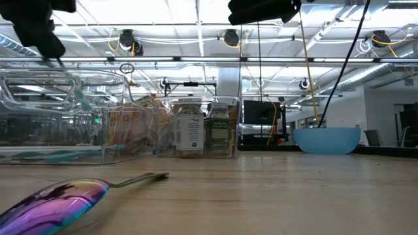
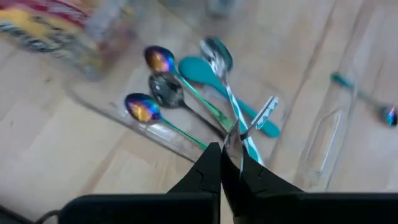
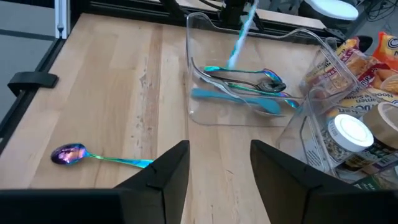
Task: Pick & Place Food Item
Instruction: Put the white patterned spoon into the bottom transparent bin
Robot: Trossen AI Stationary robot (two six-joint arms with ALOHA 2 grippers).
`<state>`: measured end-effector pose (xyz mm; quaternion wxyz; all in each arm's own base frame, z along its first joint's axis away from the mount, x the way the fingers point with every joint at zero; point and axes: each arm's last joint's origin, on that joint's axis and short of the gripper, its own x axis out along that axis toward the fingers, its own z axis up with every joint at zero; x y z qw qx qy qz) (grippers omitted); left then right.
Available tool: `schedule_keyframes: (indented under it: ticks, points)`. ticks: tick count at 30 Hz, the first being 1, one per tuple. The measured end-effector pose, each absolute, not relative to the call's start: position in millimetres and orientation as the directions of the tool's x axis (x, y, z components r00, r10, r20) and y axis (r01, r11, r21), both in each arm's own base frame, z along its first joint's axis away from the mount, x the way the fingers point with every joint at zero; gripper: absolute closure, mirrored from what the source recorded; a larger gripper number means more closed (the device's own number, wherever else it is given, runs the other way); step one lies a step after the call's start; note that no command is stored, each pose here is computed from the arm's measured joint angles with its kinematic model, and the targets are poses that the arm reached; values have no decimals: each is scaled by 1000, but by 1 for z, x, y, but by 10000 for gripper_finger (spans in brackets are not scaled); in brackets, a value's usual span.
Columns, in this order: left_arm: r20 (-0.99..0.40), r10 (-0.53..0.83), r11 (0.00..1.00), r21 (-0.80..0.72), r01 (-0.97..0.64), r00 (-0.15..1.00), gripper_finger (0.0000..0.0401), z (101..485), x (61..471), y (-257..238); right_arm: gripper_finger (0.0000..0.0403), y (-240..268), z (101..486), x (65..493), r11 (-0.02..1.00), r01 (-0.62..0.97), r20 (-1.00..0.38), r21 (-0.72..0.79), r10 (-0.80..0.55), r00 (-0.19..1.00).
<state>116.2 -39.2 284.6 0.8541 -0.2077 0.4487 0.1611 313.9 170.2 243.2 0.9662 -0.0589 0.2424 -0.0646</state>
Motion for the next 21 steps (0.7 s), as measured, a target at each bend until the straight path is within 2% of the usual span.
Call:
schedule_keyframes:
  ticks: [5, 13, 18, 21]
  points:
    - [-886, 38, 934, -133, -332, 463, 396, 269, 153, -44, 244, 170, 243, 314, 985, 98, -461, -144, -155, 874]
    - [-899, -64, 972, -154, -176, 433, 394, 245, 203, -33, 242, 170, 243, 314, 985, 98, -462, -145, -155, 873]
    - [-911, -106, 957, -202, -207, 398, 395, 234, 218, -20, 242, 170, 243, 314, 985, 98, -462, -145, -155, 873]
    - [-920, -100, 952, -199, -231, 379, 382, 230, 220, -12, 243, 170, 243, 314, 985, 98, -462, -145, -155, 874]
